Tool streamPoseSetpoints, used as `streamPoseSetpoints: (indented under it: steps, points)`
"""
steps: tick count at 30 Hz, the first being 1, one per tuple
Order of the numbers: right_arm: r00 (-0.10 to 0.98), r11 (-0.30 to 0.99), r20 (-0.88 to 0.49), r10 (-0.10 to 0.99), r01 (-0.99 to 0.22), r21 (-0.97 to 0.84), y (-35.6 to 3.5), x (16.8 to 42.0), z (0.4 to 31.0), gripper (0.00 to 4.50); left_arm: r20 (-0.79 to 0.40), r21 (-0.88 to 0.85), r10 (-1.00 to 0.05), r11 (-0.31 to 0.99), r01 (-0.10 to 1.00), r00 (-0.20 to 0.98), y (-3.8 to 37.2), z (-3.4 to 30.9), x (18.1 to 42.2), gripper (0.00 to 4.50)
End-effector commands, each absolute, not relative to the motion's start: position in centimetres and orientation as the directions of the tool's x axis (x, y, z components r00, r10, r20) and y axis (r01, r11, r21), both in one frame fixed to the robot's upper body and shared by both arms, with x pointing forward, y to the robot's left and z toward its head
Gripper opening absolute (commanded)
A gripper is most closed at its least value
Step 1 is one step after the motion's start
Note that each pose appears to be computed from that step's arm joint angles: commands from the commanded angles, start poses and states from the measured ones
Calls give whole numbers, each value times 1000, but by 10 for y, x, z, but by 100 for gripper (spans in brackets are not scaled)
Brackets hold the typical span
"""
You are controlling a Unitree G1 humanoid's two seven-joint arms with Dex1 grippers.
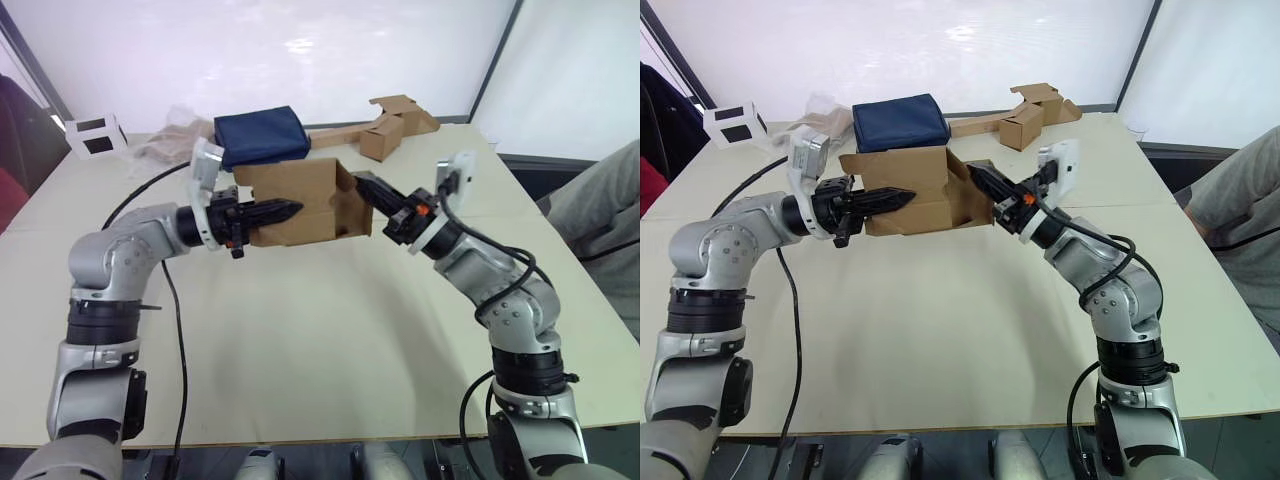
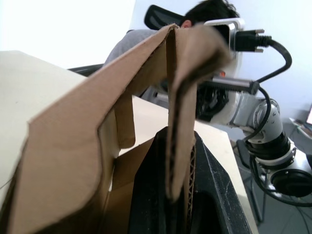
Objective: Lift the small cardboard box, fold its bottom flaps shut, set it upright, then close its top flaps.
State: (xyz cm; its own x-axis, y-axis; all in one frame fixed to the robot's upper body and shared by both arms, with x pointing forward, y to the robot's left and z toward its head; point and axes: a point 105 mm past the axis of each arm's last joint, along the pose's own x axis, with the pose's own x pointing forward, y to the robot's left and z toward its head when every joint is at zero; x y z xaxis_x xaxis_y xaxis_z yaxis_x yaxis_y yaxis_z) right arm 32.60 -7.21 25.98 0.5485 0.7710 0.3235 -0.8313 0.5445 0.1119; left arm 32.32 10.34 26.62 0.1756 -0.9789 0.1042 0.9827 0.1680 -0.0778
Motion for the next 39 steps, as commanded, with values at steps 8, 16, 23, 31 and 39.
streamPoseSetpoints:
  steps: [8,16,23,31,39]
  points:
    - [468,474,355,809,-877,76,-55,307,265,5,73,-43,-991,108,993,111,103,270,318,0]
    - [465,476,349,814,-877,57,-52,310,267,5,19,-4,-996,92,996,92,98,263,320,0]
    - [458,470,336,823,-881,48,-52,312,265,5,31,7,-996,79,997,79,102,272,320,0]
    - [440,455,339,832,-890,38,-52,311,267,5,-44,111,-994,90,990,96,97,267,324,0]
    - [470,492,297,831,-871,3,-65,314,261,5,-96,202,-992,55,978,76,89,266,326,0]
